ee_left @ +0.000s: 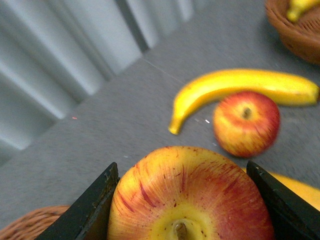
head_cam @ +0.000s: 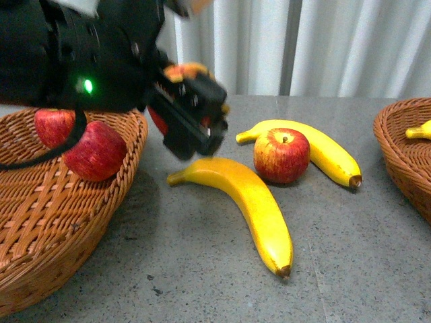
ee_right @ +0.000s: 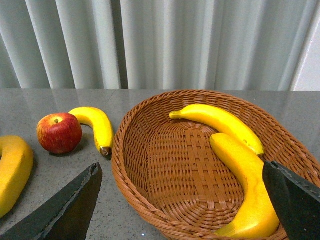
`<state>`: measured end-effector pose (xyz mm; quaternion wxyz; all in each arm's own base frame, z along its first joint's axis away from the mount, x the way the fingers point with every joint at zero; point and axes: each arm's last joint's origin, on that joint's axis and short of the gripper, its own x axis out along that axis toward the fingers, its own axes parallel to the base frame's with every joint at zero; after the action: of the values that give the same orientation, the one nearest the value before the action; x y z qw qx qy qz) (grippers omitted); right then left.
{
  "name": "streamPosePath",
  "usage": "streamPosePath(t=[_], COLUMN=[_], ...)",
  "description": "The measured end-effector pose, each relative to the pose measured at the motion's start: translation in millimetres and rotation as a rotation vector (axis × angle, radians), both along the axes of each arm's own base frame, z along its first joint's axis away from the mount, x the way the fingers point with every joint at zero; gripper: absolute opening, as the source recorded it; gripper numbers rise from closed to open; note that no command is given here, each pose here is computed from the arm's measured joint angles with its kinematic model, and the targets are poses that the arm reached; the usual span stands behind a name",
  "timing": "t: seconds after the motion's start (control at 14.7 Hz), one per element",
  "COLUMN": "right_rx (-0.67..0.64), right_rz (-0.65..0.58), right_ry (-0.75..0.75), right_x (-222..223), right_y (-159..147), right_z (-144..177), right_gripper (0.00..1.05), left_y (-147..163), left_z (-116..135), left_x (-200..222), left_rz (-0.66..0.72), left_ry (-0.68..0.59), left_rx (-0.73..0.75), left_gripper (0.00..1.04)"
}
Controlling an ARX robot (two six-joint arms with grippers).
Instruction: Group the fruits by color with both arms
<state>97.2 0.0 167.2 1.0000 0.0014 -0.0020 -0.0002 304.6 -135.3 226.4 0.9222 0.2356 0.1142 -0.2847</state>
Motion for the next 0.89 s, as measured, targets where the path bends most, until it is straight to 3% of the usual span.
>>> streamPosePath(t=[0.07,0.14,0.34,0.68,0.89], right_rx=[0.0,0.0,0.0,0.0,0.0], right_rz=[0.0,0.0,0.0,0.0,0.0], right_ry=[0.0,0.0,0.0,0.0,0.0], right_x=[0,0,0,0,0], right_y=[0,0,0,0,0], right_z=[0,0,0,0,0], right_gripper=[0.98,0.98,0.98,0.98,0.98], left_y=[41,97,121,124,124], left_z=[33,12,-14,-14,-14], left_x=[-7,-26,-39,-39,-39], left_rz=[0.449,0.872,1.047,1.066,1.069], left_ry=[-0.115,-0.09,-0.053,-0.055,-0.052], left_rx=[-0.19,-0.34,-0.416,-0.437,-0.442], left_gripper=[0.68,0.68,0.68,0.68,0.78])
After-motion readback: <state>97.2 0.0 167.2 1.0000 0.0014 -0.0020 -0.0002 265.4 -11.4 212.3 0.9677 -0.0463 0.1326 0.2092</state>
